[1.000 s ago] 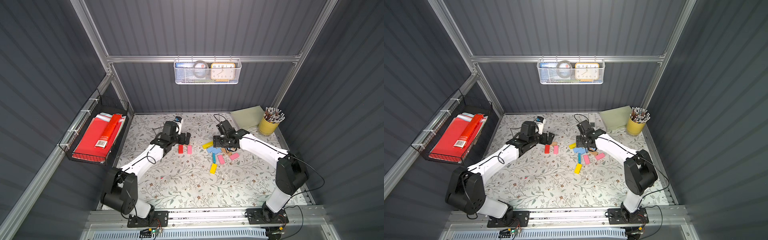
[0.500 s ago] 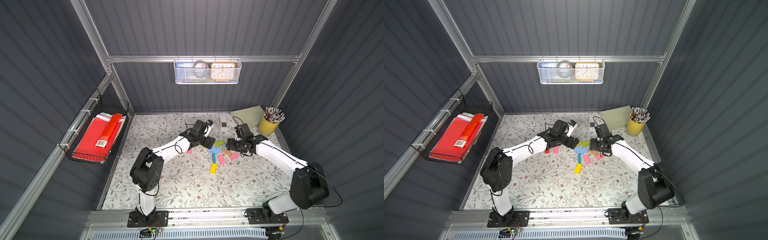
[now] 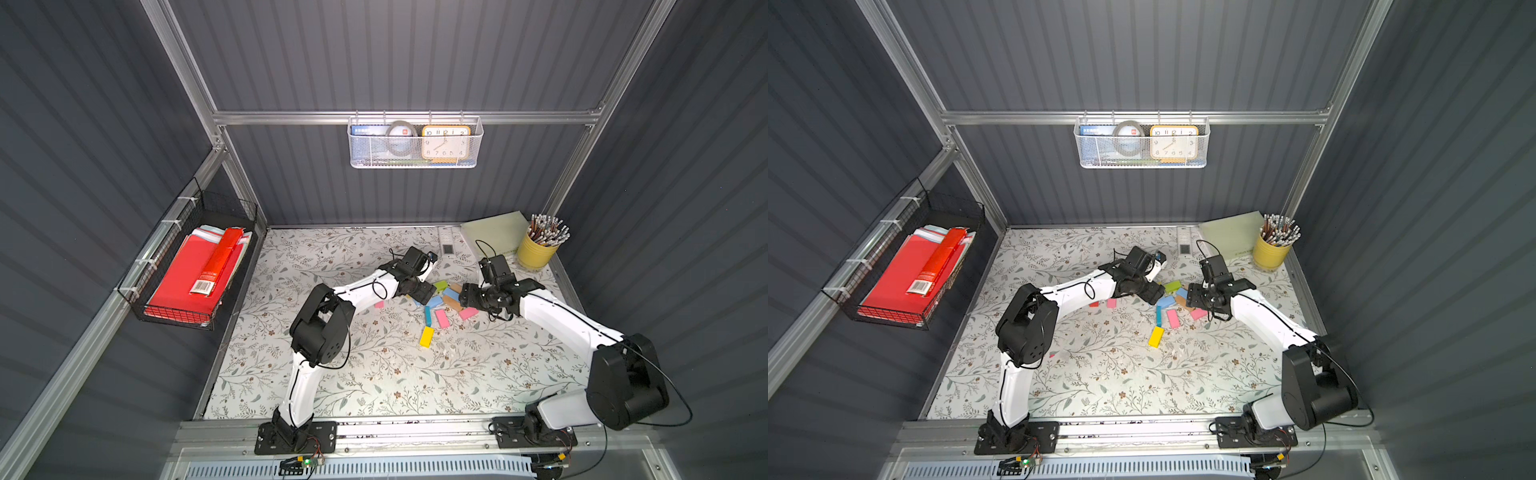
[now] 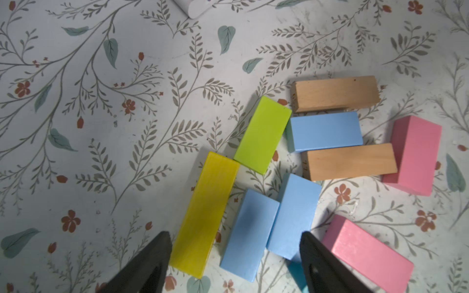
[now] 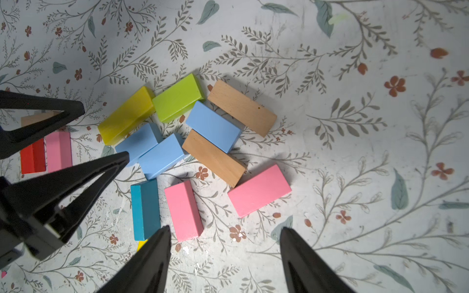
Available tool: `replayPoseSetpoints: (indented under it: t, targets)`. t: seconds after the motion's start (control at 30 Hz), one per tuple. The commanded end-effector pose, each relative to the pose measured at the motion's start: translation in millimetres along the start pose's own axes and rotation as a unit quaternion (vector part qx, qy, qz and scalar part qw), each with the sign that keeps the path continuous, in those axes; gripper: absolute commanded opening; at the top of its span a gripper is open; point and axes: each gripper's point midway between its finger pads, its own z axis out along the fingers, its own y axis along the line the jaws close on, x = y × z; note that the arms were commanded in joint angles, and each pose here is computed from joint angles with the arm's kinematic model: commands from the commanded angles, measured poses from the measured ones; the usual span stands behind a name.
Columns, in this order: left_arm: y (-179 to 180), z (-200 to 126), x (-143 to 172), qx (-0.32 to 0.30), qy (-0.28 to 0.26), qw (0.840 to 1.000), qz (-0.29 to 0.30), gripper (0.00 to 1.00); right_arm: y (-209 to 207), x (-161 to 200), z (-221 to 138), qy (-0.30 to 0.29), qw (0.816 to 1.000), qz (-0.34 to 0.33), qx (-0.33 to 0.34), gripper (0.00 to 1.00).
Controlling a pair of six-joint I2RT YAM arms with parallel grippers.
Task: Assemble the number 8 with building blocks
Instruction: Pick up the building block from the center of the board.
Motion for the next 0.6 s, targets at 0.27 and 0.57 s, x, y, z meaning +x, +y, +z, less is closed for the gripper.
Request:
replayPoseSetpoints:
  t: [0.27,0.57]
  targets:
    - [13.3,2.4,-8.9,0.006,0.003,1.0,0.022,0.77,1.2,4.7,-0.5,0.0,1.0,0.001,-0.013,0.72]
    - [-4.3,-0.8,8.4,0.032,0.01,0.999,0.041,0.73,0.8,4.9,0.3,-0.001,1.0,-0.002,-0.013,0.72]
